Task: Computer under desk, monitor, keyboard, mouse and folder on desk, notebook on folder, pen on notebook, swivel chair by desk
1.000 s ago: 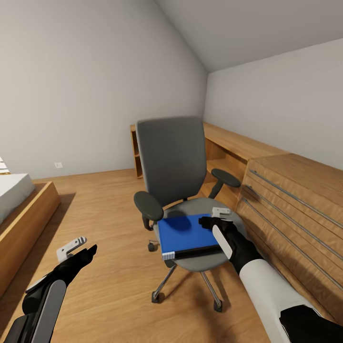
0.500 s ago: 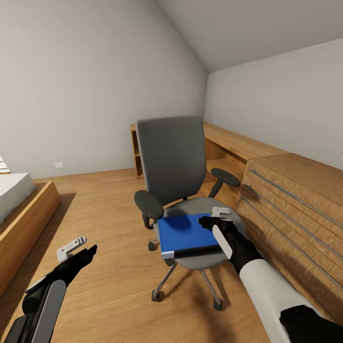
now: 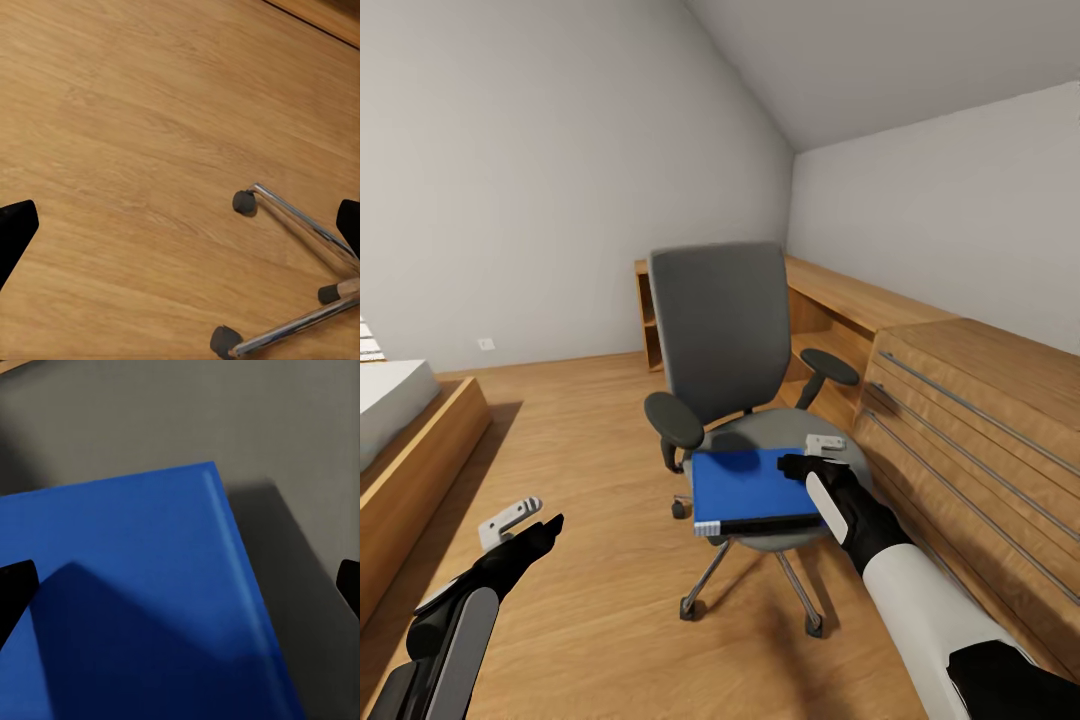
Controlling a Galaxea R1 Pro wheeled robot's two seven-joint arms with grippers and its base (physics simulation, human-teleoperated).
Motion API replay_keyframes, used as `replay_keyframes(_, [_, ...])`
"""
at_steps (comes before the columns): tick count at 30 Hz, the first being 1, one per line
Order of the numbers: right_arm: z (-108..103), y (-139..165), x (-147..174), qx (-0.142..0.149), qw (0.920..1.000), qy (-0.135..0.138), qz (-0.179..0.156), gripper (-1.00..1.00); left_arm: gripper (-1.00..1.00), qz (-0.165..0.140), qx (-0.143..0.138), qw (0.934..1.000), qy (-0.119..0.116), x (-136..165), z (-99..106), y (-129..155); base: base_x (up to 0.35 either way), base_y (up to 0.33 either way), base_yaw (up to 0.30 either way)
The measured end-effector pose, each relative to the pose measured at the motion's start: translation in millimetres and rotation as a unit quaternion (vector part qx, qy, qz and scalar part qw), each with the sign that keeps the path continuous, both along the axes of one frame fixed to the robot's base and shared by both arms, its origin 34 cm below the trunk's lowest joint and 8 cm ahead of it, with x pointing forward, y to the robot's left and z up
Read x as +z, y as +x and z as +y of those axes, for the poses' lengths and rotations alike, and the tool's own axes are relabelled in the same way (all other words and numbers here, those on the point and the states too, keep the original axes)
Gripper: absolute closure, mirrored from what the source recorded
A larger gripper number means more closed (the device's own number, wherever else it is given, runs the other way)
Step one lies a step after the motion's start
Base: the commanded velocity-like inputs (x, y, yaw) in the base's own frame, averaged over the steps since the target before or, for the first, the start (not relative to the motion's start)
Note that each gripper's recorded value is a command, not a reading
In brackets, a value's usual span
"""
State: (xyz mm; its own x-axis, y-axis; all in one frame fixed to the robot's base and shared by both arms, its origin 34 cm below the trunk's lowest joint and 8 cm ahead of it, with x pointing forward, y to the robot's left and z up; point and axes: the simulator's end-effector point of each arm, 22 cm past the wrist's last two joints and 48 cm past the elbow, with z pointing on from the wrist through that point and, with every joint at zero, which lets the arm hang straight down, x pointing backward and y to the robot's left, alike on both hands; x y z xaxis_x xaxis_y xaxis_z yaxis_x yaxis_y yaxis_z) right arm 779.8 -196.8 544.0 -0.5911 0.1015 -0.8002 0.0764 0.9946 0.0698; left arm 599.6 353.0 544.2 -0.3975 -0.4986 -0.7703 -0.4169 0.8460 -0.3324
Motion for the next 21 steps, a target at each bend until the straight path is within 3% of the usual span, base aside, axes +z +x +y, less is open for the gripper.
replay_keyframes(8, [-0.7, 0.5, 1.0, 0.0, 1.0, -0.002, -0.001, -1.0, -1.0, 0.0, 0.0, 1.0, 0.0, -0.2, -0.1, 0.1, -0.16, 0.0, 0.0])
replay_keyframes(21, [-0.6, 0.7, 1.7, 0.0, 1.0, -0.002, -0.002, -1.0, -1.0, 0.0, 0.0, 1.0, 0.0, -0.1, -0.4, 0.1, -0.023, 0.0, 0.0])
